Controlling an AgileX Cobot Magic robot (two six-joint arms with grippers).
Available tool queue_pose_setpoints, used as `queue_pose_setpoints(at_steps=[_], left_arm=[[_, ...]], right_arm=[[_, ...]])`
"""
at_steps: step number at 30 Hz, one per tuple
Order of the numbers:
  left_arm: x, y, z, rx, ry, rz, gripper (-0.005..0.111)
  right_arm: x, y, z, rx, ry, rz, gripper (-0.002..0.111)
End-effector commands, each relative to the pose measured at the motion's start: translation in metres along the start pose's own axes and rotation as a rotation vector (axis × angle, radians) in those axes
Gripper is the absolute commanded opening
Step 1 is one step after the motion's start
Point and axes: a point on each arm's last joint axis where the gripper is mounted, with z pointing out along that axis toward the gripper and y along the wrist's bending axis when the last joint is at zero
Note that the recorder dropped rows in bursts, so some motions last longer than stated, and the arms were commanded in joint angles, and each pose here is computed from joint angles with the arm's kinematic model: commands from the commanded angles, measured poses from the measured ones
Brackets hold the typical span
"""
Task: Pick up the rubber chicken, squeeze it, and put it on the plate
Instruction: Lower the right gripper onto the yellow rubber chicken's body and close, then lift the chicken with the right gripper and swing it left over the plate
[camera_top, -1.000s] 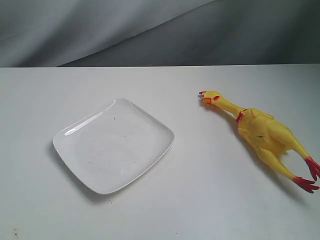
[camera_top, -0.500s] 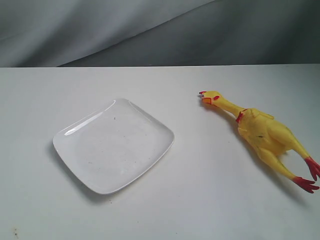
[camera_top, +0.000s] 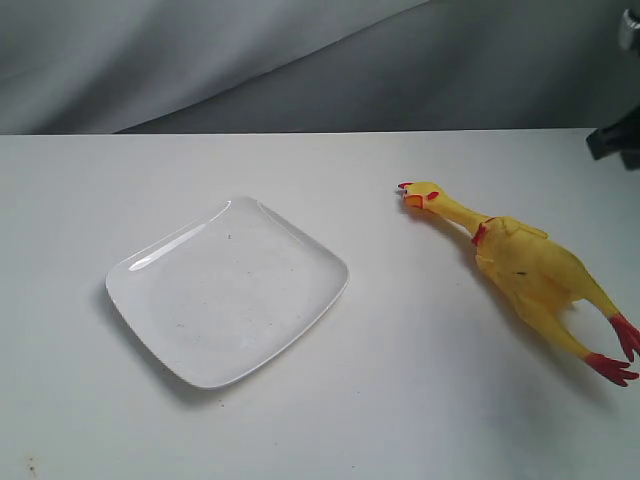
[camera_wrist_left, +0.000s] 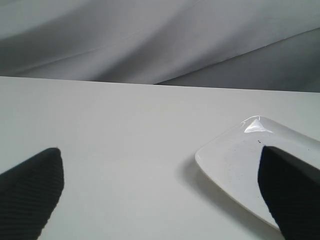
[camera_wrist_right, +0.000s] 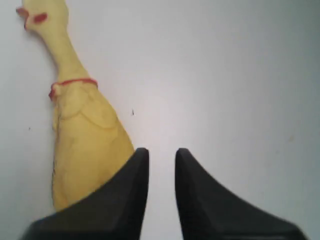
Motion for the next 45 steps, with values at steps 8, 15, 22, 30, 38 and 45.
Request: queue_pose_setpoints(at_steps=[8,15,22,30,38,45], left_arm=[[0.0,0.0,0.0,-0.001,-0.01,-0.002,0.104],[0.0,0.0,0.0,-0.001,-0.01,-0.002,0.104],[0.0,0.0,0.0,-0.001,-0.01,-0.002,0.104],[0.0,0.0,0.0,-0.001,-0.01,-0.002,0.104],[0.0,0.0,0.0,-0.001,-0.01,-0.002,0.104],[0.0,0.0,0.0,-0.001,-0.01,-0.002,0.104]], right_arm=[[0.007,0.029,0.067,-0.206,0.179,-0.094,0.082],[0.008,0.044,0.083,-0.227,0.207,-0.148,0.082],[0.025,0.05,0.121,-0.269,0.349,-0.148,0.08],[0.031,0.052,0.135,-0.275,0.389,-0.155,0.029],[0.029,0.051,0.13,-0.264,0.375,-0.16,0.0],[0.005,0.046,0.083,-0.24,0.177,-0.109,0.0]])
